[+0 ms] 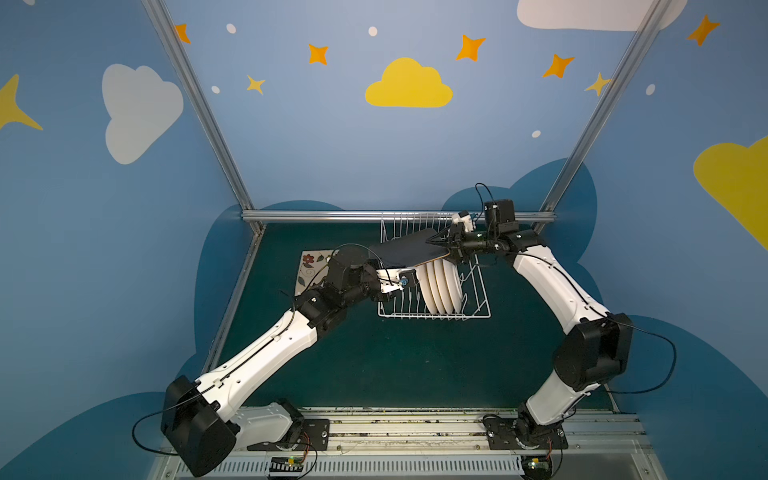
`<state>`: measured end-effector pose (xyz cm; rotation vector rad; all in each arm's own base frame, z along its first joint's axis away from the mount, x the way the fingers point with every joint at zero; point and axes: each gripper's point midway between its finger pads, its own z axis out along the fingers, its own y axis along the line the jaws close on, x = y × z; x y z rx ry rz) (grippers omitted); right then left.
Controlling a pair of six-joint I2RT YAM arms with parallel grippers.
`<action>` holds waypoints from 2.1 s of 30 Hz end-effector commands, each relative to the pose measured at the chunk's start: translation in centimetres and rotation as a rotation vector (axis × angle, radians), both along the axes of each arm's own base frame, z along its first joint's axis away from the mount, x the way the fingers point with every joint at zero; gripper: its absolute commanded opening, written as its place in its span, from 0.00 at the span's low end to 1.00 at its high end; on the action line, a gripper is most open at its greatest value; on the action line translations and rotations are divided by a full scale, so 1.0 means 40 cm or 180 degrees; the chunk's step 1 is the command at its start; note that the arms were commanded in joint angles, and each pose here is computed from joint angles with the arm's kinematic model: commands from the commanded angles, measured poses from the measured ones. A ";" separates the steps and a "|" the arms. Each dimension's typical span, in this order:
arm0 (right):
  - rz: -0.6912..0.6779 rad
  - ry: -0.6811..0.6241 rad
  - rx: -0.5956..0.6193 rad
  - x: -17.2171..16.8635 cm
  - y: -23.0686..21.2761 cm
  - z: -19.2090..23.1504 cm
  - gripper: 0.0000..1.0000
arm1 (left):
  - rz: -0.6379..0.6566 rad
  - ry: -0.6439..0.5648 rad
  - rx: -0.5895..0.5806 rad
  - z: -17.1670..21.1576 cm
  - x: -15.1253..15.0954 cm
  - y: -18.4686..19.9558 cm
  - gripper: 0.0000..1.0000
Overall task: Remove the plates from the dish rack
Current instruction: 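Tilt the plate flat toward the right gripper while the right grasps its far edge, then hold the dark square plate flat above the rack with both grippers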
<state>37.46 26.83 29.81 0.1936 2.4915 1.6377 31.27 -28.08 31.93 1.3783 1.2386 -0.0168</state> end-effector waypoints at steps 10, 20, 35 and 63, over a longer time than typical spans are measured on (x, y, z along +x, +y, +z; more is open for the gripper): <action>0.0225 0.0076 0.0083 -0.033 0.015 -0.003 0.03 | -0.0038 -0.0938 -0.0448 0.215 -0.017 0.011 0.02; 0.0196 -0.0287 0.0461 -0.028 0.018 0.064 0.00 | 0.0263 -0.1026 -0.0553 0.212 0.021 0.030 0.27; -0.0044 -0.0990 0.0752 -0.019 -0.031 0.199 0.00 | 0.0505 -0.0710 -0.0639 0.165 0.023 0.065 0.99; -0.0331 -0.1863 0.0516 -0.062 -0.107 0.213 0.00 | 0.1210 0.3122 -0.2898 0.148 0.036 0.230 0.99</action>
